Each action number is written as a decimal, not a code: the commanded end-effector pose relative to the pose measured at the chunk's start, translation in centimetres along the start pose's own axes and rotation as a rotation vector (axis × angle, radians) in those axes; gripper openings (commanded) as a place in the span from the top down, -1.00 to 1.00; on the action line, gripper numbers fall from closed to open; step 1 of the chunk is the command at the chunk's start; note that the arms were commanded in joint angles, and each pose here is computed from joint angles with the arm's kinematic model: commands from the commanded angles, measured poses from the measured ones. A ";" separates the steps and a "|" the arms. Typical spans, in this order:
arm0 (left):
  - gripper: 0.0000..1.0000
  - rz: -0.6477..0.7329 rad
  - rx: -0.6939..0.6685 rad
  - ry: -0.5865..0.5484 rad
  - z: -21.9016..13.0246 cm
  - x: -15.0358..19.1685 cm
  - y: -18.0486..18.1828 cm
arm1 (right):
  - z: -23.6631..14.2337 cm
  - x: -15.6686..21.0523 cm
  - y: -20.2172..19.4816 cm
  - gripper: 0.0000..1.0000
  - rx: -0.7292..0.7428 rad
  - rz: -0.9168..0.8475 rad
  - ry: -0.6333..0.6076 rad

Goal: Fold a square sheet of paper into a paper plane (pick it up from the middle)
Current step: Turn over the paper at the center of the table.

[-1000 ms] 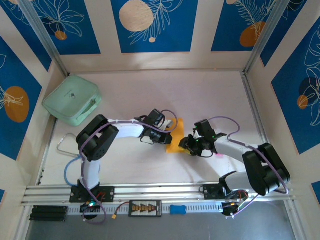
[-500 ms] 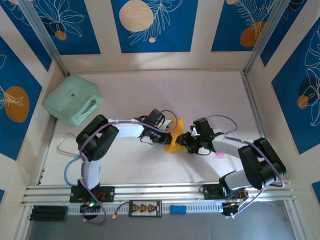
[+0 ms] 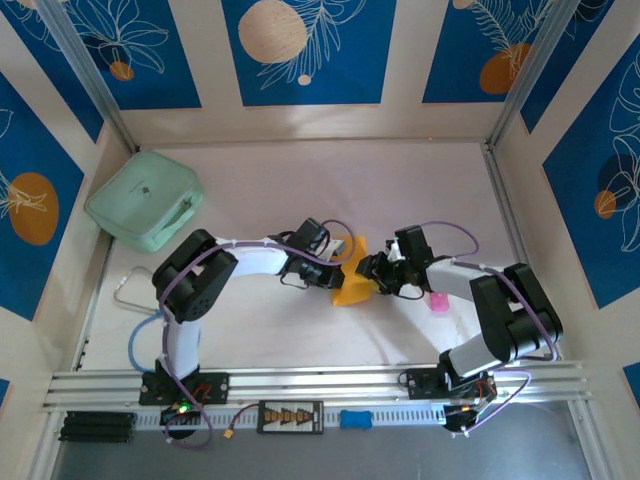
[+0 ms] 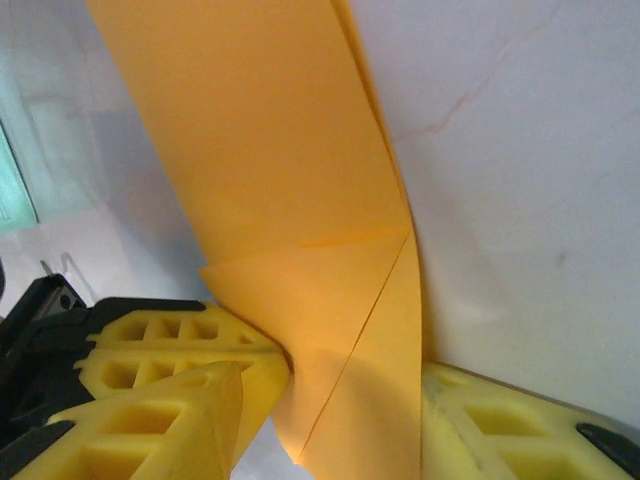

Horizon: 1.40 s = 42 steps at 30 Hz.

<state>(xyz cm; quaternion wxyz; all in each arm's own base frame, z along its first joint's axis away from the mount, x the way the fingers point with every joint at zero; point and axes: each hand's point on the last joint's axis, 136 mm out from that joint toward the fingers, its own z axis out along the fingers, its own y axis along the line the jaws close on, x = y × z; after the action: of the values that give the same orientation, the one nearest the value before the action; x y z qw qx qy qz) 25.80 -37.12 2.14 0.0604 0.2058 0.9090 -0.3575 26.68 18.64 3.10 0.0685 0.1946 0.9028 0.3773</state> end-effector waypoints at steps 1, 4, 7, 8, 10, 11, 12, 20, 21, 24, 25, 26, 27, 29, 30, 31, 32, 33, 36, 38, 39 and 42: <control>0.95 -0.057 -0.051 0.073 0.1 2.3 1.9 | 0.1 -0.2 0.8 0.08 -0.040 -0.023 0.023; 0.95 -0.059 -0.048 0.073 0.2 2.3 1.9 | 0.3 -0.4 0.5 0.11 -0.043 -0.014 0.023; 0.96 -0.062 -0.041 0.070 0.2 2.2 1.7 | 0.5 -0.6 0.3 0.17 -0.050 -0.012 0.021; 0.95 -0.064 -0.040 0.072 0.2 2.2 1.7 | 0.6 -0.8 0.3 0.19 -0.051 -0.010 0.019; 0.95 -0.064 -0.037 0.070 0.2 2.1 1.6 | 0.6 -1.0 0.1 0.24 -0.052 -0.009 0.014; 0.95 -0.065 -0.036 0.069 0.2 2.1 1.6 | 0.7 -1.0 0.1 0.27 -0.057 -0.011 0.013; 0.95 -0.066 -0.036 0.071 0.2 2.2 1.6 | 0.7 -1.1 0.2 0.28 -0.062 -0.012 0.012; 0.95 -0.072 -0.026 0.064 0.1 1.9 1.5 | 0.8 -1.5 -0.3 0.33 -0.085 -0.011 0.001; 0.95 -0.074 -0.023 0.062 0.1 1.9 1.4 | 0.8 -1.5 -0.2 0.35 -0.090 -0.014 0.002; 0.95 -0.076 -0.022 0.062 0.1 1.8 1.4 | 1.0 -1.7 -0.3 0.38 -0.094 -0.018 0.000; 0.95 -0.079 -0.023 0.061 0.1 1.7 1.6 | 1.0 -1.8 -0.3 0.39 -0.096 -0.021 -0.001; 0.95 -0.078 -0.020 0.061 0.1 1.7 1.5 | 1.0 -1.8 -0.3 0.40 -0.095 -0.023 -0.004; 0.95 -0.080 -0.017 0.061 0.0 1.7 1.5 | 1.1 -1.9 -0.4 0.41 -0.093 -0.025 -0.005; 0.95 -0.081 -0.016 0.062 0.1 1.7 1.5 | 1.1 -1.9 -0.5 0.43 -0.092 -0.024 -0.004; 0.95 -0.081 -0.018 0.063 0.1 1.7 1.6 | 1.1 -1.9 -0.6 0.45 -0.092 -0.023 -0.005; 0.95 -0.079 -0.016 0.061 0.0 1.7 1.5 | 1.1 -1.9 -0.6 0.47 -0.091 -0.025 -0.006; 0.95 -0.079 -0.016 0.060 0.0 1.7 1.5 | 1.2 -1.9 -0.6 0.49 -0.094 -0.026 -0.005; 0.95 -0.080 -0.016 0.060 0.0 1.7 1.5 | 1.2 -1.9 -0.7 0.49 -0.096 -0.026 -0.005; 0.93 -0.080 -0.013 0.057 -0.1 1.7 1.5 | 1.3 -2.0 -0.8 0.54 -0.097 -0.026 -0.007; 0.90 -0.077 -0.009 0.054 -0.2 1.6 1.3 | 1.3 -1.9 -0.9 0.60 -0.099 -0.025 -0.006; 0.88 -0.078 -0.008 0.054 -0.2 1.6 1.3 | 1.3 -2.0 -1.0 0.62 -0.099 -0.025 -0.007; 0.86 -0.075 -0.004 0.049 -0.4 1.5 1.1 | 1.3 -2.0 -1.0 0.68 -0.105 -0.028 -0.008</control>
<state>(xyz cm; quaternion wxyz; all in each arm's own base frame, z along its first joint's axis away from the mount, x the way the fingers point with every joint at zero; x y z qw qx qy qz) 25.72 -37.04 2.21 0.0508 0.1954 0.9091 -0.3644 29.08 18.09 1.98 0.0945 0.1861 0.8840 0.4184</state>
